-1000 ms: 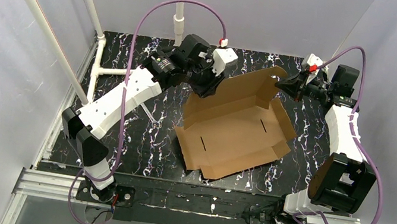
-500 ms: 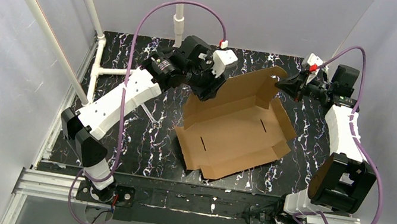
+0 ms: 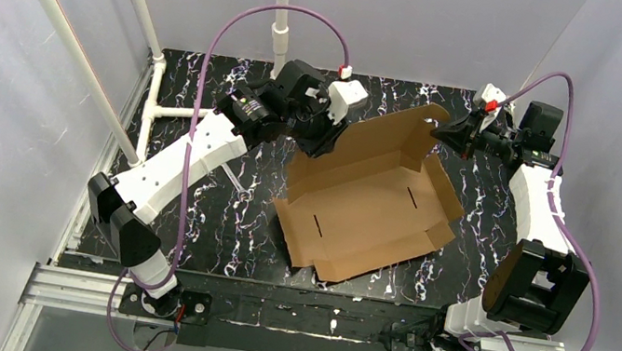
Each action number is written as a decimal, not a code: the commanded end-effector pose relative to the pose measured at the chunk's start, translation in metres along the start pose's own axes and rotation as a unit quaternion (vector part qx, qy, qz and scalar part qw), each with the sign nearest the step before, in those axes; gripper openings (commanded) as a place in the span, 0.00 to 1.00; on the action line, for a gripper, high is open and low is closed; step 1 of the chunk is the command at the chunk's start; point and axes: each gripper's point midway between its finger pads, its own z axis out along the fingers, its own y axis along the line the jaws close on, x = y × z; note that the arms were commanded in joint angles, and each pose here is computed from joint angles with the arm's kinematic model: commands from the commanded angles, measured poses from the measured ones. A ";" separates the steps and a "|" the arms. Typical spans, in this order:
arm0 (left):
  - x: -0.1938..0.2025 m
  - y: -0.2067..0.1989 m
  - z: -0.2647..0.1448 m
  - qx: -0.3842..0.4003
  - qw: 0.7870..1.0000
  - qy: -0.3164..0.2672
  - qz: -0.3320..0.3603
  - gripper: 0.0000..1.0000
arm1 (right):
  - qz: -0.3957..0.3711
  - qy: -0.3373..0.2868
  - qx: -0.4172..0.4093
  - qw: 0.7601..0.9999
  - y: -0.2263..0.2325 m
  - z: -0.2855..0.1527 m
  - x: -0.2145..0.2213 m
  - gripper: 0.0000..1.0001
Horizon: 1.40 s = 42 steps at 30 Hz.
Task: Fold the paper box
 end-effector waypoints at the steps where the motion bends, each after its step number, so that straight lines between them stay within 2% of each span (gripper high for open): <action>1: -0.022 -0.004 -0.027 -0.004 0.999 -0.042 -0.007 0.30 | -0.013 -0.013 -0.009 1.000 0.001 0.001 -0.011 0.01; 17: -0.041 -0.004 -0.044 -0.012 0.997 -0.067 -0.038 0.29 | -0.012 -0.011 -0.009 1.000 0.002 0.004 -0.012 0.01; 33: -0.024 -0.008 -0.034 -0.006 0.999 -0.036 -0.029 0.26 | -0.011 -0.008 -0.007 1.000 0.000 0.006 -0.011 0.01; 42: -0.020 -0.005 -0.031 -0.018 0.999 -0.025 -0.023 0.19 | -0.011 -0.008 -0.008 1.000 0.001 0.007 -0.011 0.01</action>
